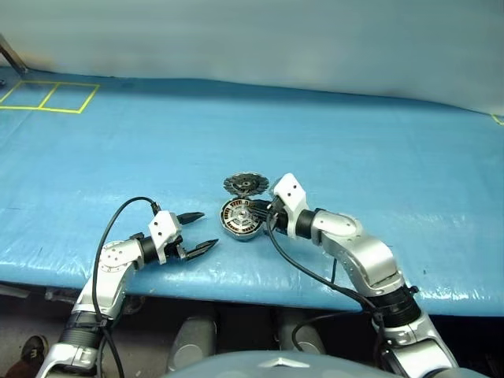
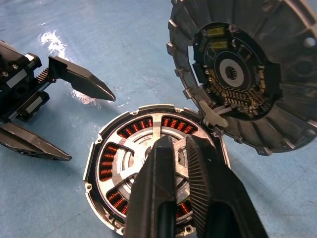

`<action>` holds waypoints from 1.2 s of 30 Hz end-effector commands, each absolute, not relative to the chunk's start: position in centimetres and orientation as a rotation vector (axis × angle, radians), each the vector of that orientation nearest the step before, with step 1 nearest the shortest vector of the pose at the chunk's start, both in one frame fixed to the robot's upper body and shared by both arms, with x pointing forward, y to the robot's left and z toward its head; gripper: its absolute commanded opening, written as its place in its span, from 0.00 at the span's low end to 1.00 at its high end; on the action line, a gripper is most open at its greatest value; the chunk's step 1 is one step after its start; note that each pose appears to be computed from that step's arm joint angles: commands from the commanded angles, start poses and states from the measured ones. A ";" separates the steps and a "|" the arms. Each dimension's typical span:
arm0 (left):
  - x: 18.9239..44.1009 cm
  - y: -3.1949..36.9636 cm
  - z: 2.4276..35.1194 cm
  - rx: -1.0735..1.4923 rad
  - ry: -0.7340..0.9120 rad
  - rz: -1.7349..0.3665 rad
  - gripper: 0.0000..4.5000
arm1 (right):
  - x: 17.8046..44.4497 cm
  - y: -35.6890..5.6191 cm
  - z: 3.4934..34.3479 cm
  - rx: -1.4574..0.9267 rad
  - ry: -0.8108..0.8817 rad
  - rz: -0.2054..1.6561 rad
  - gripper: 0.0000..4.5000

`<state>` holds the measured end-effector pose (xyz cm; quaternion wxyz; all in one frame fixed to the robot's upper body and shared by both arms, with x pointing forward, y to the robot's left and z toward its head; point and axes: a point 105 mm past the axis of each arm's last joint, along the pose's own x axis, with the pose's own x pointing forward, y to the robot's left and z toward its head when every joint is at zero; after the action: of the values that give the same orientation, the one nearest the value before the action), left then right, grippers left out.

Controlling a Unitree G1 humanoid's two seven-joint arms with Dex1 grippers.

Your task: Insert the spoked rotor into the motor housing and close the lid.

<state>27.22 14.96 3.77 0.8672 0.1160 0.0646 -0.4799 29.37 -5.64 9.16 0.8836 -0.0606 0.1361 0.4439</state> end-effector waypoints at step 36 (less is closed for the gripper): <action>27.2 16.2 4.7 0.261 0.094 -0.953 0.89 | 33.2 -3.1 15.9 -0.092 0.113 1.004 0.00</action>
<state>27.07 16.06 3.63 0.8767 0.1185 0.0658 -0.4616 34.31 -3.81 15.05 0.8855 -0.0431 0.0695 0.4574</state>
